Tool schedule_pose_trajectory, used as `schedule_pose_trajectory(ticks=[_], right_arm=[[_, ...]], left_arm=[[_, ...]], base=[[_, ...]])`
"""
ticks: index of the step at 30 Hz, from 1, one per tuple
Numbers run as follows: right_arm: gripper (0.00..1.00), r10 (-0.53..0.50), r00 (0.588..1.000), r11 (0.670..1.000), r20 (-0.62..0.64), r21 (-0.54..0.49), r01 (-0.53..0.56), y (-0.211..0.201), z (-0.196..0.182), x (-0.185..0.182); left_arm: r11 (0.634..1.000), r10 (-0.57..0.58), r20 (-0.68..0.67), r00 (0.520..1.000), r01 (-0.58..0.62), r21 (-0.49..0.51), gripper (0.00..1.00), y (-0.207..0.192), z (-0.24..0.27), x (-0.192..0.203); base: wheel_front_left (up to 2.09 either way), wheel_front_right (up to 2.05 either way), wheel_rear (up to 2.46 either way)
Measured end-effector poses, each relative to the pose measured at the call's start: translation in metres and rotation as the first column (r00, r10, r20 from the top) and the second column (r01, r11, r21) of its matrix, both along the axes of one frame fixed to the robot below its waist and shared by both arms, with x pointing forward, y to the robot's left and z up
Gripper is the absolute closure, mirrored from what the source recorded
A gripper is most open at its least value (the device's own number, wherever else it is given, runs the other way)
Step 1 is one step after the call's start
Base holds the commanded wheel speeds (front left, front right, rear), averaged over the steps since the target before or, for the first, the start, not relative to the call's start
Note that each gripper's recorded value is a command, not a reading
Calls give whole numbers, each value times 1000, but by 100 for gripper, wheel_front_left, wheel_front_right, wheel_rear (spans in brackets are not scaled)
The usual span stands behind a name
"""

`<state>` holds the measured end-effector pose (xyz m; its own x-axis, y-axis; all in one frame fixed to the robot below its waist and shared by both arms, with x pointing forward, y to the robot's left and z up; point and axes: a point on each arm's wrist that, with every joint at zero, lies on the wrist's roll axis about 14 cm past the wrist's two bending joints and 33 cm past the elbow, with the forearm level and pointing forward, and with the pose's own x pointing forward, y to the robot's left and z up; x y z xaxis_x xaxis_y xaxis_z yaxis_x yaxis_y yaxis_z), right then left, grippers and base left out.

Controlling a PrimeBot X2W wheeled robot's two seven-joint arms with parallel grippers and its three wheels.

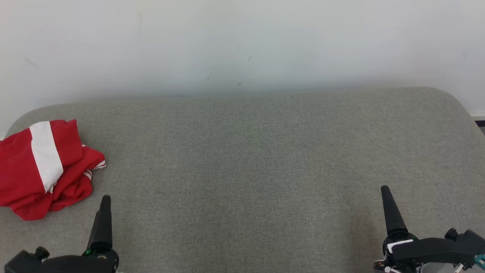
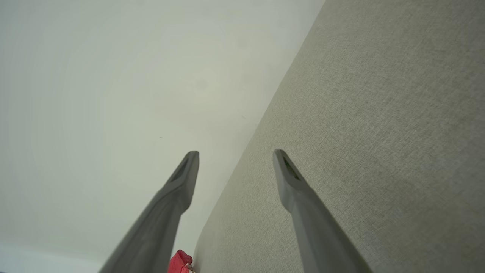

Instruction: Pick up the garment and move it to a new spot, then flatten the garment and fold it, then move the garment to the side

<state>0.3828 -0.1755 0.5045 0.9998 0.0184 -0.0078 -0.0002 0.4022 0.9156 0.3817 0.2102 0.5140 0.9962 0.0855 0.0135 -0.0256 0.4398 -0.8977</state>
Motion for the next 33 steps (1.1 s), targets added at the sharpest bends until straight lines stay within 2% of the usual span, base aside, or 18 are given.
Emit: schedule_pose_trajectory(ticks=[2,8,17,26,33], right_arm=[[0,6,1000,1000,4,-23,-6,2,1,0],[0,33,999,983,32,-180,-27,10,8,0],[0,67,996,939,52,-341,-45,20,11,0],[0,93,993,886,72,-461,-50,28,13,-2],[0,112,990,846,89,-531,-48,34,16,-3]], left_arm=[[1000,3,0,1000,-3,27,0,0,1,0],[976,3,25,1000,-9,216,0,0,13,-1],[911,0,37,999,-15,413,0,-2,21,-3],[836,2,49,999,-28,547,0,-2,26,-5],[787,14,61,998,-49,615,0,1,30,-8]], base=[[0,0,0],[0,0,0],[0,0,0],[0,0,0],[0,0,0]])
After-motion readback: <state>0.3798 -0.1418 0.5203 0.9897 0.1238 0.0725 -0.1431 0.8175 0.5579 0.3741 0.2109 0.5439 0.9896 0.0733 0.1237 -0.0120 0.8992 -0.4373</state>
